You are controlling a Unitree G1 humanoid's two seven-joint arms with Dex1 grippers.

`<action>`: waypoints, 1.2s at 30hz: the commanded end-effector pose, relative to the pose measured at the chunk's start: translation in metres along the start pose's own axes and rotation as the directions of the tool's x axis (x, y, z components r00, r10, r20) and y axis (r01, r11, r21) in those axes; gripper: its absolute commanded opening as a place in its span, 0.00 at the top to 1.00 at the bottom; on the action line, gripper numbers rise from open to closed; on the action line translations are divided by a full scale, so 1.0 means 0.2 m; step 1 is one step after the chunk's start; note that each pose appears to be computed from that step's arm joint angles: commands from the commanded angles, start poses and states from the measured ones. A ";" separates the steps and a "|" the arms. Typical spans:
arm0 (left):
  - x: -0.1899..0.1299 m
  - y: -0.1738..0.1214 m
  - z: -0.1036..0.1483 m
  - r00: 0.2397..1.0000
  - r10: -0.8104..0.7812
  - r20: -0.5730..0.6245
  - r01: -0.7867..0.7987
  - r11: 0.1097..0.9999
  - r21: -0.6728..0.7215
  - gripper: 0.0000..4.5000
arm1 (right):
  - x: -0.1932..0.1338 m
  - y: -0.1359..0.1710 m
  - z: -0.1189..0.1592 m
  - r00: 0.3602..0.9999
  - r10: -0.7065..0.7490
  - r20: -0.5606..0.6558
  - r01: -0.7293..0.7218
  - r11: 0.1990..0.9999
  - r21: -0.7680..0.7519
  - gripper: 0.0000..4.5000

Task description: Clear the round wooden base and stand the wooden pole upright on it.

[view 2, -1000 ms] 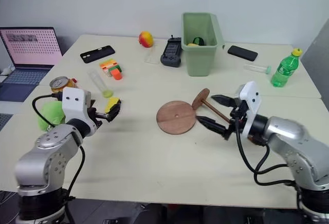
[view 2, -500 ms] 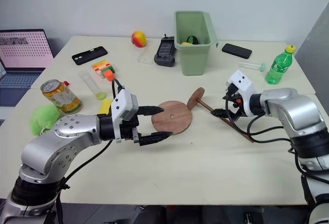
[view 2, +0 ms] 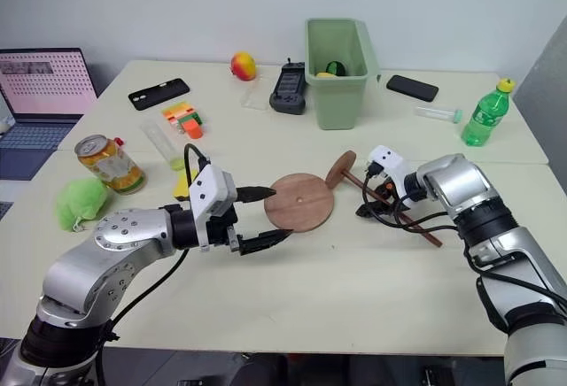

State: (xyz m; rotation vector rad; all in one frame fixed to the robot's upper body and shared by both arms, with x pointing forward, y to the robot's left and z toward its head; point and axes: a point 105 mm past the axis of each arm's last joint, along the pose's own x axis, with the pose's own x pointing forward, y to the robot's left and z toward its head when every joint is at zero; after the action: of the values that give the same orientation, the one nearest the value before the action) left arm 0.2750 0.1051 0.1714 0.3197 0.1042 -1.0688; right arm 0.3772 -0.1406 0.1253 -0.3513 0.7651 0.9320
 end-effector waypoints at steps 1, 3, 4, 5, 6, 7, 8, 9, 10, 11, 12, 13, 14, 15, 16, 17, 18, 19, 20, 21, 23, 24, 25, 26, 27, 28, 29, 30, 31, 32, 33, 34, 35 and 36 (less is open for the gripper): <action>-0.01 -0.01 0.07 0.998 0.021 0.055 -0.022 0.999 0.030 0.00 | -0.04 -0.02 0.09 0.999 -0.016 0.041 0.017 0.999 -0.032 0.40; -0.01 -0.03 0.07 0.998 0.010 0.058 -0.012 1.000 0.027 0.00 | -0.04 -0.02 0.10 0.999 0.002 0.039 -0.002 1.000 -0.023 0.53; -0.01 -0.04 0.07 0.998 0.008 0.058 -0.010 1.000 0.027 0.00 | -0.04 -0.01 0.10 0.999 0.009 0.038 -0.008 1.000 -0.021 0.58; -0.01 -0.04 0.07 0.998 0.006 0.056 -0.007 1.000 0.027 0.00 | -0.04 0.00 0.10 0.999 0.024 0.033 -0.023 1.000 -0.017 0.63; -0.01 -0.04 0.07 0.999 0.005 0.054 -0.006 1.000 0.027 0.00 | -0.04 0.01 0.10 0.999 0.034 0.029 -0.033 0.999 -0.014 0.69; -0.02 -0.04 0.07 0.999 0.004 0.053 -0.005 1.000 0.027 0.00 | -0.04 0.01 0.10 0.999 0.041 0.027 -0.040 0.999 -0.012 0.73; -0.02 -0.04 0.06 0.999 0.003 0.052 -0.004 1.000 0.028 0.00 | -0.04 0.02 0.09 0.999 0.049 0.024 -0.049 0.999 -0.008 0.79; -0.02 -0.05 0.06 0.999 0.002 0.051 -0.003 1.000 0.027 0.00 | -0.04 0.02 0.09 0.998 0.056 0.024 -0.056 0.998 0.002 0.83; -0.02 -0.05 0.06 0.999 -0.001 0.051 -0.001 1.000 0.026 0.00 | -0.04 0.03 0.09 0.998 0.061 0.024 -0.061 0.998 0.007 0.88; -0.02 -0.05 0.06 0.999 -0.003 0.050 0.002 1.000 0.026 0.00 | -0.04 0.03 0.10 0.998 0.063 0.024 -0.063 0.998 0.010 0.92; -0.02 -0.05 0.06 0.999 -0.008 0.049 0.007 1.000 0.025 0.00 | -0.05 0.03 0.10 0.997 0.067 0.031 -0.067 0.998 0.022 0.94; -0.02 -0.05 0.06 0.999 -0.011 0.048 0.010 1.000 0.025 0.00 | -0.05 0.03 0.12 0.997 0.072 0.042 -0.073 0.997 0.031 0.95; -0.02 -0.05 0.06 0.999 -0.013 0.047 0.011 1.000 0.024 0.00 | -0.06 0.03 0.14 0.995 0.075 0.059 -0.078 0.996 0.040 0.95; -0.03 -0.05 0.06 0.999 -0.012 0.049 0.011 1.000 0.023 0.00 | -0.07 0.04 0.17 0.993 0.078 0.087 -0.082 0.995 0.048 0.95; -0.03 -0.05 0.06 0.998 -0.007 0.054 0.005 1.000 0.022 0.00 | -0.09 0.05 0.23 0.986 0.090 0.139 -0.096 0.994 0.043 0.95; -0.04 -0.05 0.07 0.998 0.003 0.066 -0.005 1.000 0.022 0.00 | -0.11 0.07 0.30 0.973 0.106 0.206 -0.114 0.993 0.027 0.95; -0.05 -0.04 0.08 0.995 0.028 0.096 -0.030 0.999 0.021 0.00 | -0.14 0.10 0.37 0.951 0.129 0.280 -0.134 0.991 -0.003 0.95; -0.07 -0.02 0.10 0.987 0.077 0.142 -0.081 0.997 0.017 0.00 | -0.18 0.16 0.49 0.904 0.170 0.392 -0.155 0.986 -0.070 0.95; -0.09 -0.01 0.10 0.980 0.115 0.165 -0.117 0.993 0.001 0.00 | -0.23 0.20 0.58 0.855 0.192 0.482 -0.158 0.981 -0.110 0.95; -0.12 -0.02 0.09 0.973 0.146 0.179 -0.145 0.989 -0.014 0.00 | -0.27 0.24 0.67 0.791 0.186 0.582 -0.144 0.982 -0.119 0.95; -0.16 -0.05 0.05 0.955 0.222 0.199 -0.207 0.974 -0.091 0.00 | -0.32 0.30 0.80 0.663 0.148 0.734 -0.079 0.989 -0.128 0.95; -0.19 -0.07 0.03 0.946 0.258 0.195 -0.242 0.965 -0.100 0.00 | -0.33 0.33 0.84 0.611 0.127 0.782 -0.036 0.990 -0.134 0.95; -0.21 -0.08 0.01 0.934 0.301 0.191 -0.288 0.953 -0.093 0.00 | -0.33 0.36 0.87 0.563 0.106 0.820 0.008 0.991 -0.133 0.95; -0.24 -0.09 -0.01 0.920 0.344 0.187 -0.329 0.938 -0.107 0.00 | -0.33 0.40 0.90 0.495 0.097 0.863 0.026 0.992 -0.126 0.95; -0.27 -0.12 -0.06 0.905 0.395 0.160 -0.376 0.917 -0.135 0.00 | -0.31 0.43 0.92 0.438 0.072 0.896 0.060 0.992 -0.109 0.95; -0.29 -0.15 -0.10 0.897 0.420 0.142 -0.398 0.904 -0.159 0.00 | -0.30 0.46 0.94 0.388 0.061 0.919 0.070 0.993 -0.095 0.95; -0.31 -0.18 -0.12 0.886 0.445 0.130 -0.421 0.890 -0.178 0.00 | -0.28 0.48 0.95 0.344 0.038 0.938 0.065 0.996 -0.064 0.95; -0.32 -0.21 -0.14 0.876 0.467 0.119 -0.439 0.875 -0.202 0.00 | -0.25 0.50 0.96 0.314 0.009 0.949 0.064 0.997 -0.030 0.95; -0.33 -0.23 -0.15 0.867 0.484 0.117 -0.454 0.865 -0.215 0.00 | -0.23 0.52 0.97 0.287 0.003 0.958 0.071 0.997 -0.025 0.95; -0.34 -0.25 -0.16 0.860 0.497 0.114 -0.467 0.858 -0.211 0.00 | -0.19 0.55 0.97 0.265 -0.002 0.964 0.084 0.996 -0.021 0.95; -0.35 -0.27 -0.16 0.857 0.503 0.112 -0.474 0.855 -0.210 0.00 | -0.15 0.56 0.97 0.259 -0.015 0.966 0.114 0.993 -0.015 0.95; -0.35 -0.29 -0.17 0.852 0.512 0.109 -0.485 0.851 -0.202 0.00 | -0.11 0.57 0.96 0.255 -0.025 0.967 0.126 0.992 -0.007 0.95; -0.35 -0.30 -0.17 0.847 0.520 0.113 -0.493 0.847 -0.199 0.00 | -0.08 0.57 0.95 0.249 -0.046 0.967 0.129 0.992 0.014 0.95; -0.35 -0.31 -0.17 0.842 0.527 0.118 -0.499 0.842 -0.203 0.00 | -0.05 0.57 0.94 0.243 -0.062 0.968 0.138 0.990 0.028 0.95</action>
State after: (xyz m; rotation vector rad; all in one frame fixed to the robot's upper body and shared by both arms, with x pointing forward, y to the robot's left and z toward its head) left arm 0.1938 0.1543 0.1290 0.0631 0.0314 -0.5362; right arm 0.3623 0.0274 0.2649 0.1776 -0.4265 0.8945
